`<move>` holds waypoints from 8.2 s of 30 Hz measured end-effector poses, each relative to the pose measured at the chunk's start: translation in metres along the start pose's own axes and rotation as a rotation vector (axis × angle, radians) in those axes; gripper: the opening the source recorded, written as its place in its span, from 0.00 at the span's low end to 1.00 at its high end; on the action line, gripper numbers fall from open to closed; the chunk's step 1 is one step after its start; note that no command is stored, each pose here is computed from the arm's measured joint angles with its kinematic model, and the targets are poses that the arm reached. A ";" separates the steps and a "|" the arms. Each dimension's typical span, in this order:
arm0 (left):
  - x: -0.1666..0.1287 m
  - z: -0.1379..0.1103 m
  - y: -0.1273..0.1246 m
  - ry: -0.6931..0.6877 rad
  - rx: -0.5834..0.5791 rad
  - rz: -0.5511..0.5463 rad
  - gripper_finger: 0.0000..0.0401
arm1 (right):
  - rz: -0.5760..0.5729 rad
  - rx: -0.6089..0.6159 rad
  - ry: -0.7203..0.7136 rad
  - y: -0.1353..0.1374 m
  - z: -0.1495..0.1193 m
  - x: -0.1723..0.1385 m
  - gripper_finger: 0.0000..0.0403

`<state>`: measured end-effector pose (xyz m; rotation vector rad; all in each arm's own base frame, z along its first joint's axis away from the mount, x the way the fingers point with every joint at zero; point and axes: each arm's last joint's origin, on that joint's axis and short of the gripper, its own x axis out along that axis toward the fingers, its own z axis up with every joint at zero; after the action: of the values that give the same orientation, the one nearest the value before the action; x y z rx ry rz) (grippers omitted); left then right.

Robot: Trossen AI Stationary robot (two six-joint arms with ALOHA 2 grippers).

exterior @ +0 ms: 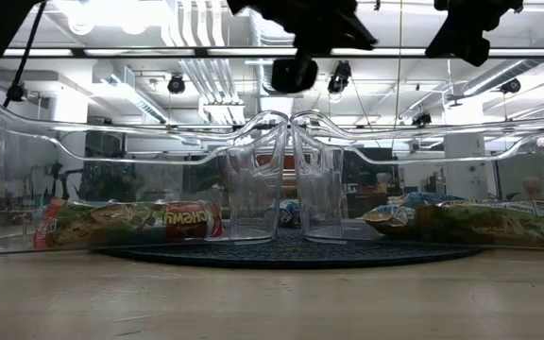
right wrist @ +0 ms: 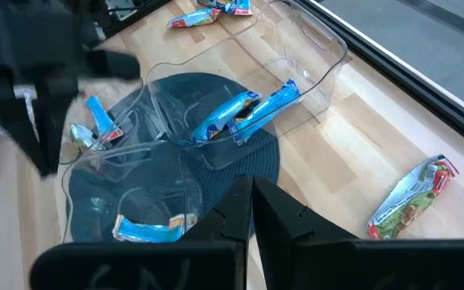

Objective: Pick and place Granola Bars by type
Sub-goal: Put the red granola bar into the left transparent bin

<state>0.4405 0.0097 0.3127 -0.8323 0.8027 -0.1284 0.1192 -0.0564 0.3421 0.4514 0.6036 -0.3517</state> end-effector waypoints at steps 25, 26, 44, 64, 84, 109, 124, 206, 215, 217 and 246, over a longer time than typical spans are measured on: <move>-0.136 -0.081 0.023 -0.591 0.468 0.250 0.00 | 0.002 0.049 0.010 0.000 0.001 0.003 0.02; -0.139 -0.087 0.031 -0.598 0.453 0.264 0.00 | 0.000 0.047 0.010 0.000 0.001 0.003 0.02; -0.210 -0.104 0.090 -0.805 0.275 0.460 0.00 | -0.030 0.030 0.051 -0.003 0.007 0.022 0.02; -0.210 -0.118 0.108 -0.517 0.210 0.595 0.07 | -0.129 0.013 0.130 -0.011 0.015 0.056 0.02; -0.216 -0.119 0.109 -0.390 0.135 0.777 0.49 | -0.123 -0.005 0.114 -0.010 0.017 0.057 0.02; -0.177 -0.121 0.174 0.047 -0.155 1.062 0.49 | -0.121 0.010 0.114 -0.010 0.017 0.056 0.02; -0.176 -0.132 0.221 0.180 -0.323 1.011 0.49 | -0.121 0.010 0.114 -0.010 0.017 0.057 0.02; -0.156 -0.163 0.267 -0.007 -0.437 0.949 0.46 | -0.119 0.014 0.101 -0.010 0.018 0.057 0.02; -0.156 -0.164 0.266 0.001 -0.449 0.938 0.45 | -0.119 0.015 0.100 -0.010 0.018 0.057 0.02; -0.156 -0.165 0.266 0.002 -0.461 0.940 0.45 | -0.119 0.015 0.100 -0.010 0.018 0.057 0.02; -0.157 -0.168 0.266 0.031 -0.479 0.945 0.45 | -0.118 0.012 0.100 -0.010 0.018 0.057 0.02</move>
<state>0.1636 0.1513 0.1502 -0.8131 1.2037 0.9197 0.1669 -0.0845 0.3179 0.4479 0.7278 -0.4472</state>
